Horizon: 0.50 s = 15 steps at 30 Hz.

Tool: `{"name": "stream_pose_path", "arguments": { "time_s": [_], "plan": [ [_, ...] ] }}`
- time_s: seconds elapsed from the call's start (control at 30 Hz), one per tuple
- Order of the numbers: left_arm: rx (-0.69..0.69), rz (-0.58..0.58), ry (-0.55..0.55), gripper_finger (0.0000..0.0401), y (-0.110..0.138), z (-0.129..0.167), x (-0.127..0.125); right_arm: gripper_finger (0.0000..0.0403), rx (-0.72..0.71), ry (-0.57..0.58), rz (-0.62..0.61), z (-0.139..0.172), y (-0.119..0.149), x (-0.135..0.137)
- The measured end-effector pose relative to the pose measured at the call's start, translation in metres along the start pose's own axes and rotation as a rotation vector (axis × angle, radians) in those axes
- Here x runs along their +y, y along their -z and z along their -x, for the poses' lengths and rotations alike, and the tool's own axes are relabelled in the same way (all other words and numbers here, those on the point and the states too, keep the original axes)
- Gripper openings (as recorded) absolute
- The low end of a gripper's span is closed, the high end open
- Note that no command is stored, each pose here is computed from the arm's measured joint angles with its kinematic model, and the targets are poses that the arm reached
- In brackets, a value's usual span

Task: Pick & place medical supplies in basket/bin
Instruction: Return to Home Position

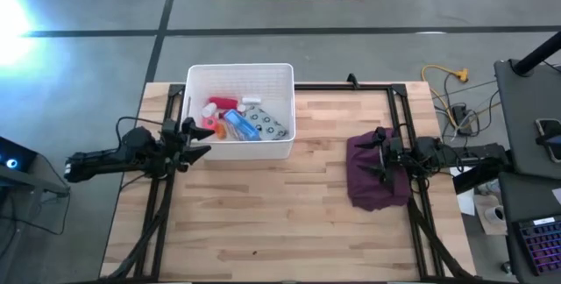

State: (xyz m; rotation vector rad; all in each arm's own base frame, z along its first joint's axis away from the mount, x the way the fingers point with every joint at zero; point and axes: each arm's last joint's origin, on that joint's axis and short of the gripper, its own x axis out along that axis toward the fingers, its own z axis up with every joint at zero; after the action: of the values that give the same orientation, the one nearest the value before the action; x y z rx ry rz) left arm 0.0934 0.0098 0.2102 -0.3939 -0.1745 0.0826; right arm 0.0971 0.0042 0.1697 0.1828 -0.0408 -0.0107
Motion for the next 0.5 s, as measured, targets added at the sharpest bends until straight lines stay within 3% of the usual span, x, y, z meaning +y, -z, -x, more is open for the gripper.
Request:
{"name": "stream_pose_path", "arguments": {
  "time_s": [0.5],
  "plan": [
    [0.004,0.000,-0.001,0.0292,0.0001,0.0001,0.0000,0.0329,0.000,-0.001,0.000,0.0000,0.0000,0.0000]
  ]
}}
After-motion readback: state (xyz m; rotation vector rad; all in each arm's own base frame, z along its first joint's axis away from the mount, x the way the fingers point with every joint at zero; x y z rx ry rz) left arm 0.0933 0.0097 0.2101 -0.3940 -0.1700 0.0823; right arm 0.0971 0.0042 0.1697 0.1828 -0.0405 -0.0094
